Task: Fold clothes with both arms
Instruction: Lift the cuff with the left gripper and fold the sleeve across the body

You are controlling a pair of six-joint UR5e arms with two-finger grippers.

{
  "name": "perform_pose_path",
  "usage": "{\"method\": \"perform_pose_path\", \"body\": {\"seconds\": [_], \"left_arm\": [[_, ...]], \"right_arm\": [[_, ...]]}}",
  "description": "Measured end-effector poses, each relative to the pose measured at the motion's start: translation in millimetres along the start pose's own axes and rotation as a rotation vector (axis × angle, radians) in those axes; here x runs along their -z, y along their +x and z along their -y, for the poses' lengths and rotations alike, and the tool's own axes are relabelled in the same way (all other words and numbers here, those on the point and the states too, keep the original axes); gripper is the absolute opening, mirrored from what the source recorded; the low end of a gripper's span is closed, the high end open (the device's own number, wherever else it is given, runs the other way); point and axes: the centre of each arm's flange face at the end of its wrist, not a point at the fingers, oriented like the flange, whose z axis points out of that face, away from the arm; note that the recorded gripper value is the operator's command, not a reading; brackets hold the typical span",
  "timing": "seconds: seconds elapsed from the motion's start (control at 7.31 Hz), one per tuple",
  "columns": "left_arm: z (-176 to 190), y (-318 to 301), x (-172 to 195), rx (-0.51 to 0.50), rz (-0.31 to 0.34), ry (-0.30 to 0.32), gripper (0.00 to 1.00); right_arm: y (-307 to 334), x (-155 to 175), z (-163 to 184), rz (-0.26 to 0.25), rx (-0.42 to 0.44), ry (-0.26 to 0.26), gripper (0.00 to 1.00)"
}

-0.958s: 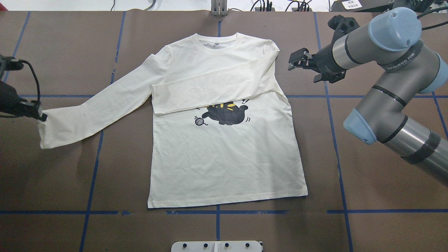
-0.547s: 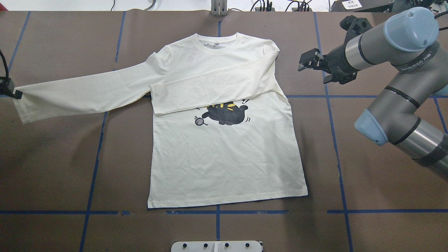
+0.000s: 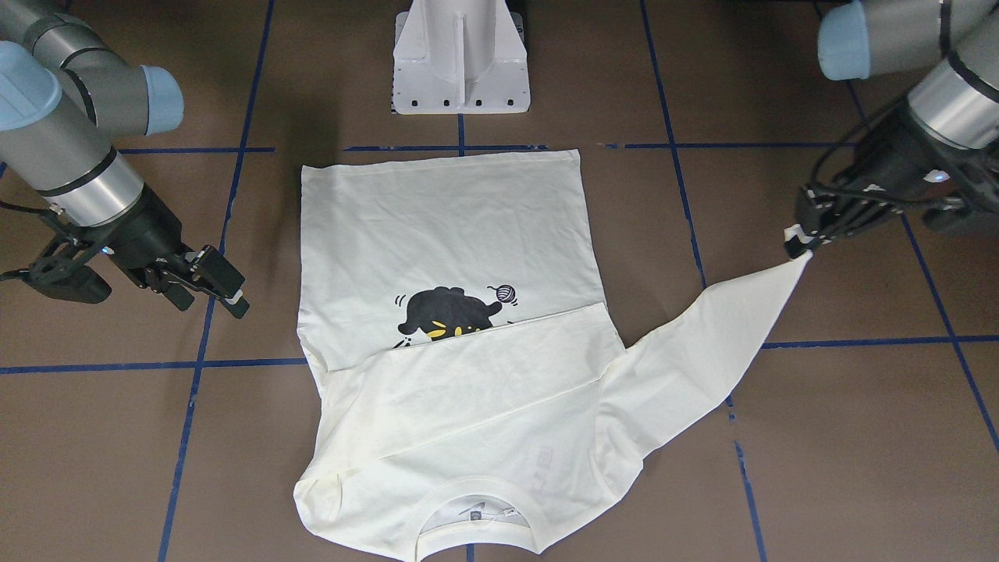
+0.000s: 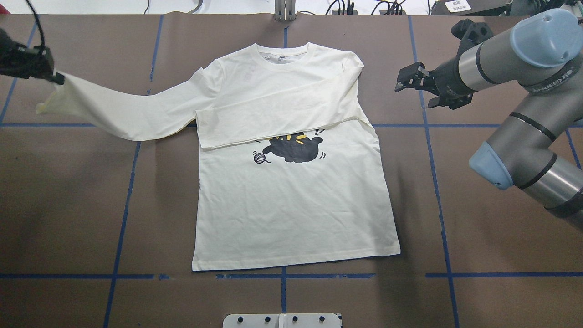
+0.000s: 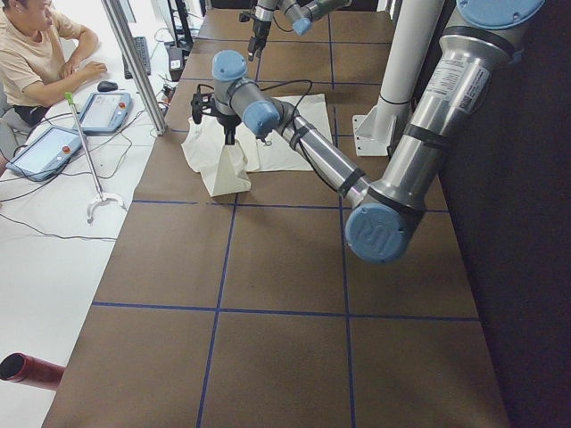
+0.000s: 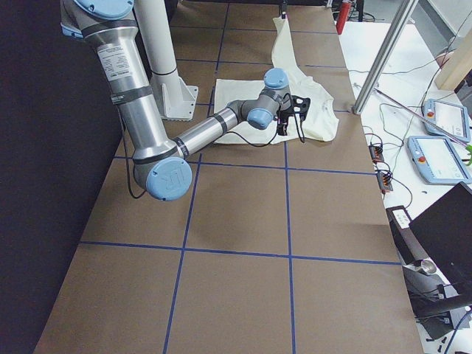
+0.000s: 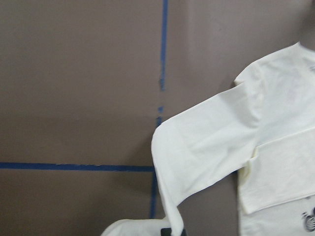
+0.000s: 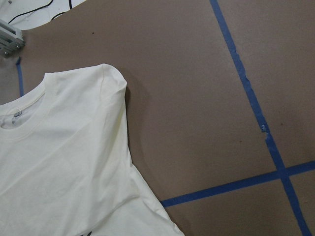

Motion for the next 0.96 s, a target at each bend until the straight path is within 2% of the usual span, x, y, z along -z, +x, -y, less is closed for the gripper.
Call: {"method": "perform_pose_path", "body": {"seconds": [0.14,0.27,0.55,0.82,0.96], "left_arm": [[-17.4,80.7,-25.6,0.026,-0.018,0.003,0.00],[-38.0,157.0,-62.5,0.040,-0.015,0.032,0.00],[-74.4,286.4,-150.3,0.043,-0.011,0.106,0.00],[-110.2,352.4,-253.6,0.063,-0.054,0.185,0.00],[-118.8,359.1,-286.5,0.069,-0.070,0.212,0.11]], "right_arm": [[12.4,11.3,4.2,-0.001,0.004,0.004,1.00],[30.6,28.8,16.8,0.002,0.016,-0.007,1.00],[89.7,80.2,55.1,0.030,0.057,-0.074,1.00],[134.4,117.6,71.8,0.065,0.054,-0.118,1.00],[144.2,123.6,73.6,0.070,0.047,-0.126,1.00]]}}
